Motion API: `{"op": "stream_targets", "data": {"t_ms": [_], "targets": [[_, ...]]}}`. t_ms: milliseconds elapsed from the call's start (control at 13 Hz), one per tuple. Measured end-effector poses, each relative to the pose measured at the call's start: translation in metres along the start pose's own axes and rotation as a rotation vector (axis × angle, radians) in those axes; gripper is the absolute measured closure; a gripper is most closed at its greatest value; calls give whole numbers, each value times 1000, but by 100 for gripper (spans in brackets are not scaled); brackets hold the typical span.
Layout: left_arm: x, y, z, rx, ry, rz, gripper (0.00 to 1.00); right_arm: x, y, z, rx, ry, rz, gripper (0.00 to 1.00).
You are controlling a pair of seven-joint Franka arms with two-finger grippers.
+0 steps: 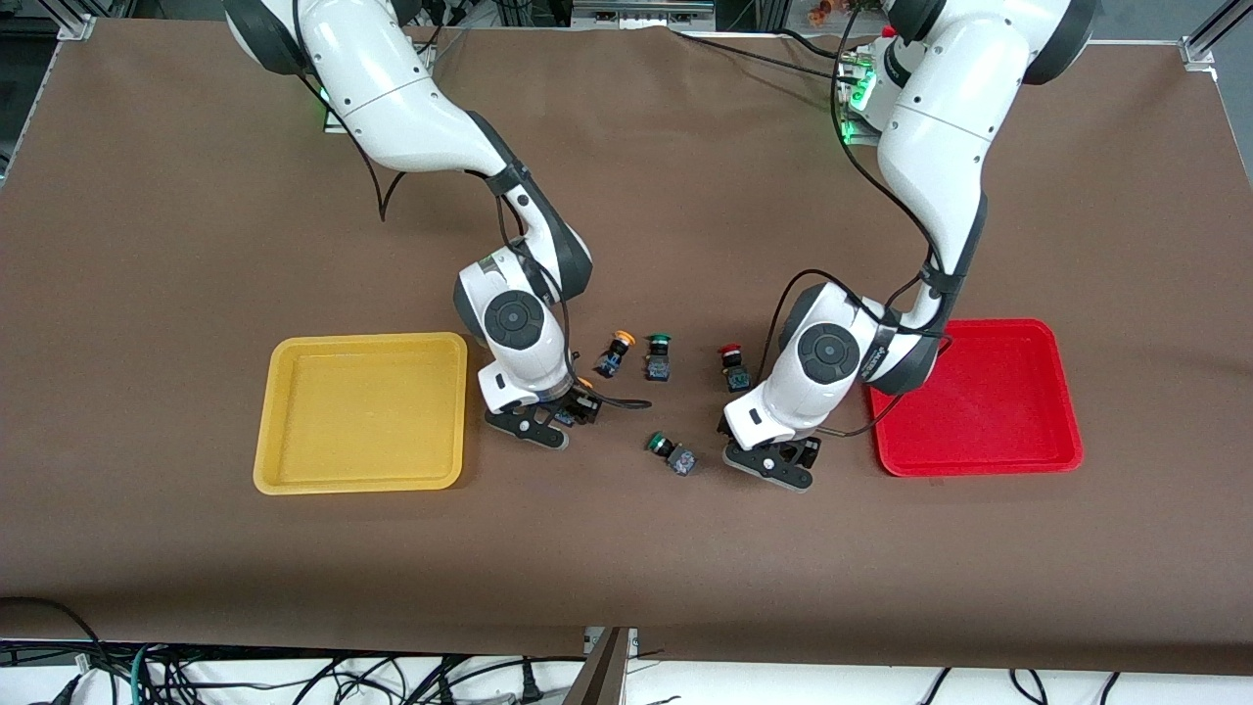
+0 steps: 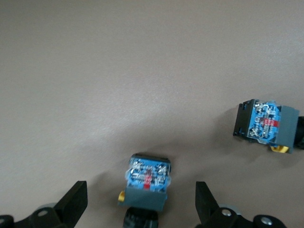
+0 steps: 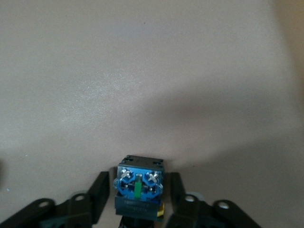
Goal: Place red and yellow buttons in trays
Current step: 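Grasp yellow and red buttons with the right and left grippers, then set buttons in yellow and red trays with the right and left grippers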
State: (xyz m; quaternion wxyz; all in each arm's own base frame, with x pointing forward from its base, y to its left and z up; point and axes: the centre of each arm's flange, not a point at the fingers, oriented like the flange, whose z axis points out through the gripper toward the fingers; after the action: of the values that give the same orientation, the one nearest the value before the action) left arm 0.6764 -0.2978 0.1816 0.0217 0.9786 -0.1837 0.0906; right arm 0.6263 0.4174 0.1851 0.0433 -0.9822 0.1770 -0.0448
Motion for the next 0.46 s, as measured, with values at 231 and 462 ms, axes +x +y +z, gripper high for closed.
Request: {"op": "stream_targets", "data": {"t_ms": [231,462], "targets": [[-3,7,18,-7,38,11,0,13,3,-9,3,20,-10,59],[0,5,15,-6,51,11,34,81,58,-54,-74,-35,-121,59]]}}
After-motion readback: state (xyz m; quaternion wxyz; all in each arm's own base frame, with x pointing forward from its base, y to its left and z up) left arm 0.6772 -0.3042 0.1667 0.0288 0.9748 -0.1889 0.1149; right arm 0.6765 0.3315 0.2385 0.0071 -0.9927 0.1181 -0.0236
